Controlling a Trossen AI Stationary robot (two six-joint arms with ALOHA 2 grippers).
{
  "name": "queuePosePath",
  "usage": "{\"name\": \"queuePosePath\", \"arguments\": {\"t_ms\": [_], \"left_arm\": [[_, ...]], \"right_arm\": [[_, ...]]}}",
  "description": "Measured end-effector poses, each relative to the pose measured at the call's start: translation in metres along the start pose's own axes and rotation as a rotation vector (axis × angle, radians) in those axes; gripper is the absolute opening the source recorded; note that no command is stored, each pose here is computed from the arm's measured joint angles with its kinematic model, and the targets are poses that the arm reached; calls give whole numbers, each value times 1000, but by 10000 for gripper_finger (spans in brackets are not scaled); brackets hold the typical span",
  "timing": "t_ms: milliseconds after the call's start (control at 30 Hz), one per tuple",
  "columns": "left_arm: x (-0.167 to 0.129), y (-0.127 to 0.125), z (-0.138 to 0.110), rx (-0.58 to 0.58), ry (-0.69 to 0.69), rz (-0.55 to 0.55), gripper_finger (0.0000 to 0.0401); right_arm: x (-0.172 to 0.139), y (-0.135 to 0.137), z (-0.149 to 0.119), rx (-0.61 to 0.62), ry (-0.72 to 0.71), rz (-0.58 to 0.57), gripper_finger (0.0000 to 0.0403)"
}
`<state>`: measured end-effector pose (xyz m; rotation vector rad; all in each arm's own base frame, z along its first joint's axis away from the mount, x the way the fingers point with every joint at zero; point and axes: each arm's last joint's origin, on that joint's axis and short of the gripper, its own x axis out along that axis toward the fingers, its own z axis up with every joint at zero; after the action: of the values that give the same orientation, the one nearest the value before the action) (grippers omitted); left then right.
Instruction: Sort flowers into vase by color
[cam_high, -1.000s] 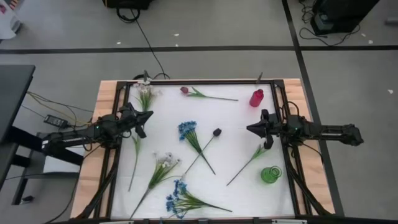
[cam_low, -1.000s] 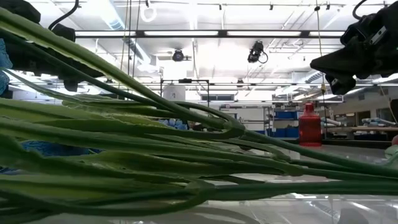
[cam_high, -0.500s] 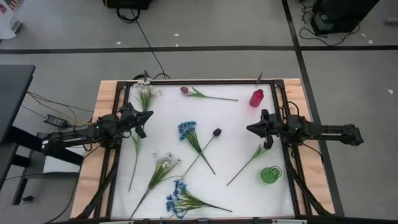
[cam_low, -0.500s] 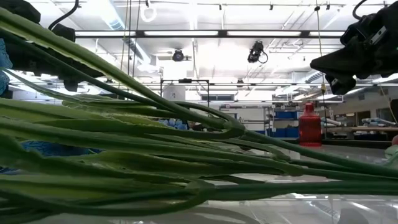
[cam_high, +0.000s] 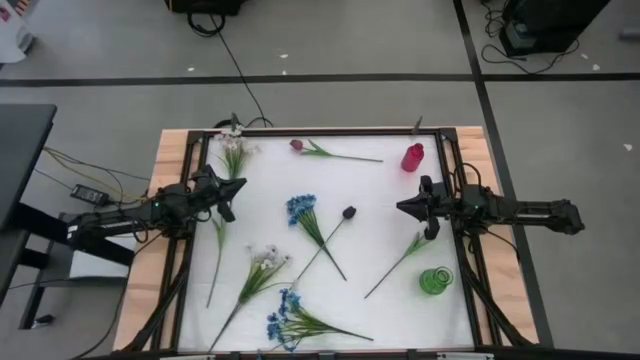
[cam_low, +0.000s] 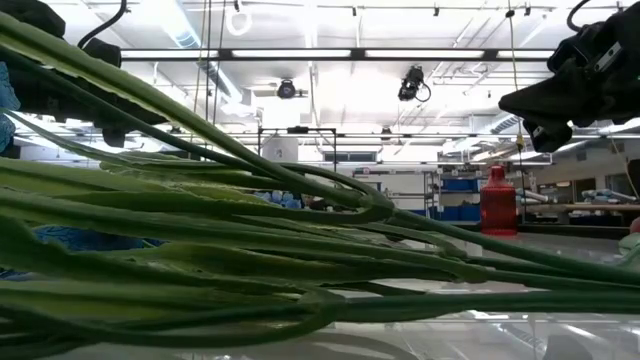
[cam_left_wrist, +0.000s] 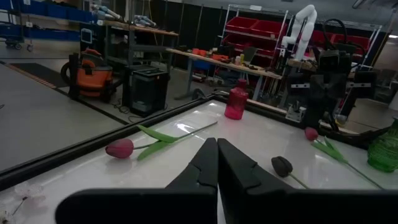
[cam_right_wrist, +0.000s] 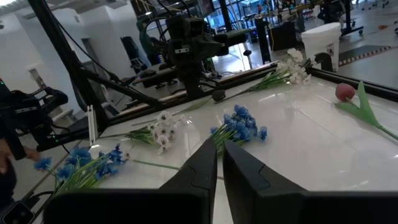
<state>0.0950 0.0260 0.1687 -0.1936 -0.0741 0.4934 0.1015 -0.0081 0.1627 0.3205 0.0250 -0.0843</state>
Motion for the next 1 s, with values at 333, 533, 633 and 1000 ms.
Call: {"name": "queuePosePath", "arguments": {"t_ms": [333, 533, 633, 1000], "left_arm": [[0, 0, 0, 0, 0, 0, 5], [0, 0, 0, -49, -2, 0, 5], [0, 0, 2, -192, -23, -2, 5], [-1, 0, 12, -645, -140, 12, 5]], "right_arm": [[0, 0, 0, 0, 0, 0, 37], [0, 0, 0, 0, 0, 0, 37], [0, 0, 0, 0, 1, 0, 37], [-1, 2, 10, 67, -123, -17, 37]]}}
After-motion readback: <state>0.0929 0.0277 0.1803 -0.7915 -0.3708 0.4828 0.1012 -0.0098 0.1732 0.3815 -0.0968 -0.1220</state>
